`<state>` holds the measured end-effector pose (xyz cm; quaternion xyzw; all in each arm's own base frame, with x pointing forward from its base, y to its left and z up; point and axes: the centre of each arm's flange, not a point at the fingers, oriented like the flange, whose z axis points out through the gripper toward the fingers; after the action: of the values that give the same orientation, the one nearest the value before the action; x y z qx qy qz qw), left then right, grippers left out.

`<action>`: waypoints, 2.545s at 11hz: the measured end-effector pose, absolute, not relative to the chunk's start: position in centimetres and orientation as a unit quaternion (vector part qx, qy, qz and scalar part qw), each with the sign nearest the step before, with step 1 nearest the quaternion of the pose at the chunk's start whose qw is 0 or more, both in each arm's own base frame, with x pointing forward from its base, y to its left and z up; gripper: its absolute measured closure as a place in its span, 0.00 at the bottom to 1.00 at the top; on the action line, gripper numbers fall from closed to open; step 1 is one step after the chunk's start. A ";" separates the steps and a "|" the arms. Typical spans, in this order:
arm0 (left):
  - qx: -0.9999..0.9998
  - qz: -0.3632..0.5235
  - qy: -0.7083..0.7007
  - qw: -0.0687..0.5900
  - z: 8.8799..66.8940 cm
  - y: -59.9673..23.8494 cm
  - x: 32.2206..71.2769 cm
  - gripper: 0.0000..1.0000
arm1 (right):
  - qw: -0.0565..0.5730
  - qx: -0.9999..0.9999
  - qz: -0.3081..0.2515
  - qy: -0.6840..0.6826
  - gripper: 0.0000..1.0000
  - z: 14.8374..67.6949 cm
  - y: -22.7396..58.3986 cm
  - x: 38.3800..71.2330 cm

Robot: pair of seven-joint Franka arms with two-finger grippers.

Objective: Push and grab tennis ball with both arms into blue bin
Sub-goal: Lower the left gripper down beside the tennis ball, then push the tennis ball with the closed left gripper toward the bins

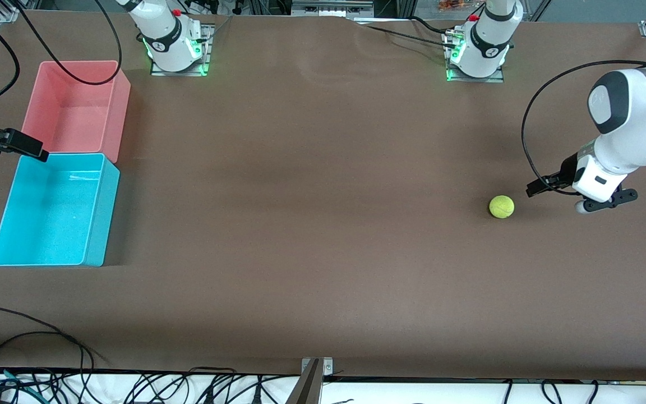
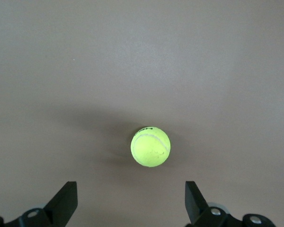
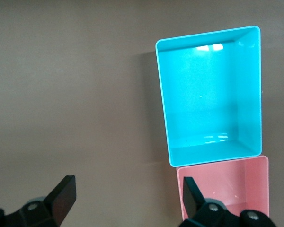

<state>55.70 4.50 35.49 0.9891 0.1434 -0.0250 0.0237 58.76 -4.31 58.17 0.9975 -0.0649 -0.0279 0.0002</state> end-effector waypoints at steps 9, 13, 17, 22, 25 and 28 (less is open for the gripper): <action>0.991 -0.032 0.126 0.026 28.9 3.8 55.8 0.57 | 0.000 0.998 -0.032 -0.060 0.00 57.7 -3.8 59.0; 0.999 -0.031 0.019 0.029 28.8 3.5 55.7 0.99 | 0.000 0.998 -0.032 -0.059 0.00 57.6 -3.6 59.0; 0.984 -0.027 -0.173 0.024 28.8 3.6 55.7 0.99 | 0.000 0.998 -0.033 -0.058 0.00 57.6 -3.5 59.0; 0.910 0.013 -0.415 -0.008 27.3 3.9 55.3 0.99 | -0.001 0.998 -0.037 -0.058 0.00 57.1 -3.5 59.2; 0.877 0.025 -0.479 -0.017 25.7 4.3 55.0 0.99 | -0.001 0.998 -0.037 -0.059 0.00 57.1 -3.5 59.3; 0.852 0.029 -0.523 -0.024 25.7 5.4 55.0 0.99 | -0.001 0.998 -0.037 -0.059 0.00 57.1 -3.5 59.3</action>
<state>54.97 5.41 25.68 0.8517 -0.5227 0.0292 -0.0241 59.26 -3.52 57.07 0.9976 -0.0590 -0.0372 -0.0008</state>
